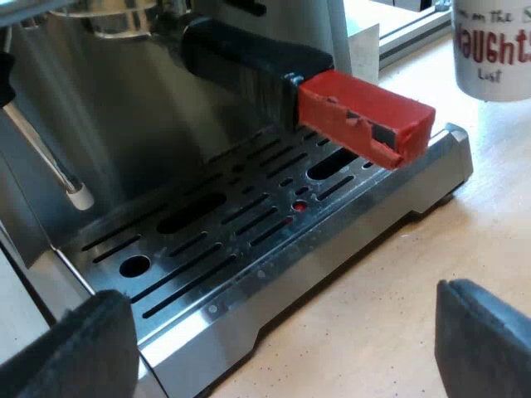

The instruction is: Place mug into machine

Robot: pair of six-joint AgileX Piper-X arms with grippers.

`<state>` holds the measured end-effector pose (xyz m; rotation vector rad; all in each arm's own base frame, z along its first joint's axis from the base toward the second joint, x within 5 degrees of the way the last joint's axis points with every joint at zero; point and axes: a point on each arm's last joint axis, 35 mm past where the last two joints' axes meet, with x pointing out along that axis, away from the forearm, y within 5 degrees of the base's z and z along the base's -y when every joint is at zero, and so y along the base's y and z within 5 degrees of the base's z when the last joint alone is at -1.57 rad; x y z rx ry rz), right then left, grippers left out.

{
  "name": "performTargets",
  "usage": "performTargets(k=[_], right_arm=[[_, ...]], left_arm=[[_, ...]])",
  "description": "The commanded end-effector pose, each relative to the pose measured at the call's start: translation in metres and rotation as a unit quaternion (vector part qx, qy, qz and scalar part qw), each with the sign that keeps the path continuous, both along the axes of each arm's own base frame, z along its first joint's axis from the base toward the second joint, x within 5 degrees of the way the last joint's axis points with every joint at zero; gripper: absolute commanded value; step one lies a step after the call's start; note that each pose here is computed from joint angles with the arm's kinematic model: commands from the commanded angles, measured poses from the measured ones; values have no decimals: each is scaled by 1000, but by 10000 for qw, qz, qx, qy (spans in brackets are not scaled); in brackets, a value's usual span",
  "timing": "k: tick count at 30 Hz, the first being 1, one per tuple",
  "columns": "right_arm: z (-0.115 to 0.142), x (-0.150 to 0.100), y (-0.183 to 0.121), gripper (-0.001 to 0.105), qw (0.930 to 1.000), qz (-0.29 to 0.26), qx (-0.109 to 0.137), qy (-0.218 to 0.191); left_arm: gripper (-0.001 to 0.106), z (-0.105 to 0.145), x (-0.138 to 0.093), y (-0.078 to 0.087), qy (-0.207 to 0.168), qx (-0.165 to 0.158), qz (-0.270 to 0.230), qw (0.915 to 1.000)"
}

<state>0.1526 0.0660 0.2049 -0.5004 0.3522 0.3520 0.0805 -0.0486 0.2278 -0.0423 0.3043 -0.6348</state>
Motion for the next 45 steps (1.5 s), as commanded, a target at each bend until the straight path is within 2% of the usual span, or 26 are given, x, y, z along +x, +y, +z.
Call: performTargets(k=[1,7,11,14,20,25,27,29,31,34,38,42,45], right_arm=[[12,-8,2,0,9990,314,180,-250],[19,-24,11,0,9944,886,549,-204],[17,-28,19,0,9916,1137,599,-121],[11,-30,32,0,9874,1491,527,31],[7,-27,57,0,9827,1751,569,-174],[1,-22,70,0,9839,1593,790,-194],[-2,-18,81,0,9819,1615,929,-340],[-7,-14,85,0,9828,1536,954,-382],[-7,-10,90,0,9819,1496,1089,-410],[-10,-3,98,0,9818,1494,1099,-405],[-15,9,111,0,9852,1402,946,-296],[-14,21,125,0,9833,1431,1051,-401],[-18,28,133,0,9835,1430,1038,-387]], left_arm=[[75,-1,2,-1,-63,43,-2,10000],[75,-11,9,-3,62,195,253,9995],[75,-12,14,-5,-24,157,285,9995],[75,-19,19,-8,-86,123,286,9995],[75,-16,24,-10,-249,28,277,9993],[75,-16,23,-11,-231,-13,107,9997],[75,-16,22,-12,-261,12,-68,9996],[75,-16,22,-12,-260,12,-68,9996],[75,-16,22,-12,-260,12,-68,9996],[75,-16,22,-12,-260,12,-68,9996],[75,-16,22,-12,-260,12,-68,9996],[75,-16,22,-12,-255,4,-65,9997],[75,-16,22,-12,-255,4,-65,9997]])
